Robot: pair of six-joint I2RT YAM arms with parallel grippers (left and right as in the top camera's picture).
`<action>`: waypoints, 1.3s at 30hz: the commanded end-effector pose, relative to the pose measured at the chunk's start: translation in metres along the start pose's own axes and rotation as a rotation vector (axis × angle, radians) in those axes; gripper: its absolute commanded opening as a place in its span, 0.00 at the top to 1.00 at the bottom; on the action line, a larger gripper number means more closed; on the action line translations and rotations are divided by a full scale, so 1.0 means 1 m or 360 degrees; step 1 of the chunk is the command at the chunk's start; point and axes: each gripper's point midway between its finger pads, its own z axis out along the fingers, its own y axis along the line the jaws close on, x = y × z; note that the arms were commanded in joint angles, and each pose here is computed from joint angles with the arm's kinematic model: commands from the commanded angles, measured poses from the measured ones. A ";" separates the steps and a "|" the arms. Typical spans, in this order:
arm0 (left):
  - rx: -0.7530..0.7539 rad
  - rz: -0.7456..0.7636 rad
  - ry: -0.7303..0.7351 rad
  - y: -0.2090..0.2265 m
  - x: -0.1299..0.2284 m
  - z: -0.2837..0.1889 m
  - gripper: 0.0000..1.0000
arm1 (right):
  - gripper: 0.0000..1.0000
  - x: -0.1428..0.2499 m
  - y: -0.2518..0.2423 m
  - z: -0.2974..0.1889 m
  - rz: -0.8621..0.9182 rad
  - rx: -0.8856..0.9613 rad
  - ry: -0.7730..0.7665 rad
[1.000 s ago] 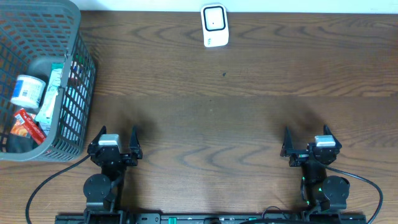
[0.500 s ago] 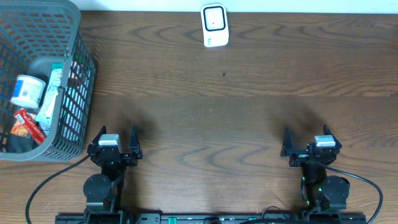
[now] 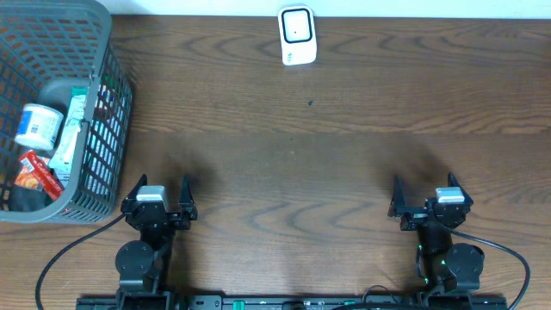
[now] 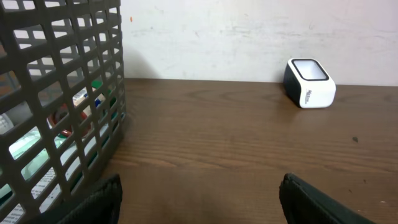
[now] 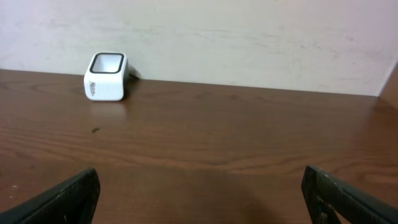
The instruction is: Scan the item barcode
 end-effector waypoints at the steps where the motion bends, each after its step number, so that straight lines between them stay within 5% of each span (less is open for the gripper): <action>1: -0.0033 -0.0003 0.0073 0.004 0.015 0.000 0.20 | 0.01 0.000 -0.002 0.000 -0.0018 0.0012 -0.0001; 39: -0.0033 -0.0003 0.0073 0.004 0.015 0.000 0.19 | 0.01 0.004 0.020 0.000 -0.0030 -0.0127 0.0028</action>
